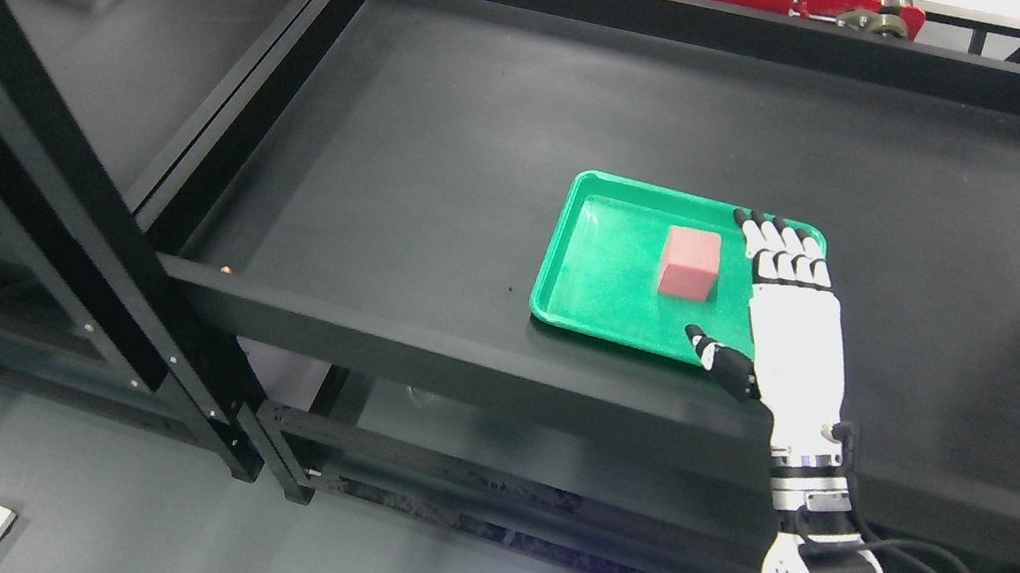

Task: Pick pink block from left shelf to tray
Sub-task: 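Lower the right hand over the pink block and close fingers around it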

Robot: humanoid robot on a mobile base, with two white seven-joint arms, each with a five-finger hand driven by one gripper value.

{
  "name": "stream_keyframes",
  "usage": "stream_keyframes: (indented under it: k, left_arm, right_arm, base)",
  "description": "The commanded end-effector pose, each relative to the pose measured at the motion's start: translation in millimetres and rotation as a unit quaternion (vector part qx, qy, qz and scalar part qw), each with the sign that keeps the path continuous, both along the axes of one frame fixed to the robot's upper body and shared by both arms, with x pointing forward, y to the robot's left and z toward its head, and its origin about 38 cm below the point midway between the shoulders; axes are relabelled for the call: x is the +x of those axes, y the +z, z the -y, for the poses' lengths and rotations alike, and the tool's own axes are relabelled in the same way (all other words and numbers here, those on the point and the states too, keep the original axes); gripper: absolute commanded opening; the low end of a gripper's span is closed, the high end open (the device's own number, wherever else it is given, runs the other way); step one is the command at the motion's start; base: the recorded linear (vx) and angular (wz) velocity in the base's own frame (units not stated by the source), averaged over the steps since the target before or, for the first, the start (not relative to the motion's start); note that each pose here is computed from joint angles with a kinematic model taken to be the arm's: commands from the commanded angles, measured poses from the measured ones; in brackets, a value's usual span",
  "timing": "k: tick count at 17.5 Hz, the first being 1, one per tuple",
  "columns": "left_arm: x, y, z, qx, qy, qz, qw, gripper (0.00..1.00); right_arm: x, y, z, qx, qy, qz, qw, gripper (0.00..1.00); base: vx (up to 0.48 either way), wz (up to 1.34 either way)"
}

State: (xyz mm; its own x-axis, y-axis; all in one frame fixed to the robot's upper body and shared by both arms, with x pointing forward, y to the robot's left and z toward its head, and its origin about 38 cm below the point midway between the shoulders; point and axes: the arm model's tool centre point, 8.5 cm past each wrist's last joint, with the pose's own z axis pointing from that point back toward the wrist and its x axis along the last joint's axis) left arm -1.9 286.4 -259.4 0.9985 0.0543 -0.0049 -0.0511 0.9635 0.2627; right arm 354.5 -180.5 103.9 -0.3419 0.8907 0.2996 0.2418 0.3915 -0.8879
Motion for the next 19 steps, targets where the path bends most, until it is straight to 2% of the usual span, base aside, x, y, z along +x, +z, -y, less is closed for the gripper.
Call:
stream_keyframes:
  k: [1, 2, 4, 13, 19]
  left_arm:
    - [25, 1, -11, 0.008, -0.002, 0.023, 1.000, 1.00]
    - [25, 1, -11, 0.008, -0.002, 0.023, 1.000, 1.00]
    - [25, 1, -11, 0.008, -0.002, 0.023, 1.000, 1.00]
    - [25, 1, -11, 0.008, -0.002, 0.023, 1.000, 1.00]
    - [25, 1, -11, 0.008, -0.002, 0.023, 1.000, 1.00]
  right_arm:
    - [11.6, -25.3, -15, -0.049, 0.049, -0.116, 0.991, 0.99]
    - [11.3, -29.1, -17, -0.049, 0.058, -0.137, 0.988, 0.99]
    - [12.8, -30.3, -18, -0.052, 0.063, -0.147, 0.986, 0.99]
    - [20.7, -60.8, -15, -0.080, 0.076, -0.239, 0.965, 0.98]
    - [35.4, -63.7, -11, -0.085, 0.071, -0.248, 0.962, 0.98]
  base:
    - [0.243, 0.01]
    - [0.231, 0.00]
    - [0.211, -0.02]
    - [0.157, -0.09]
    - [0.088, -0.06]
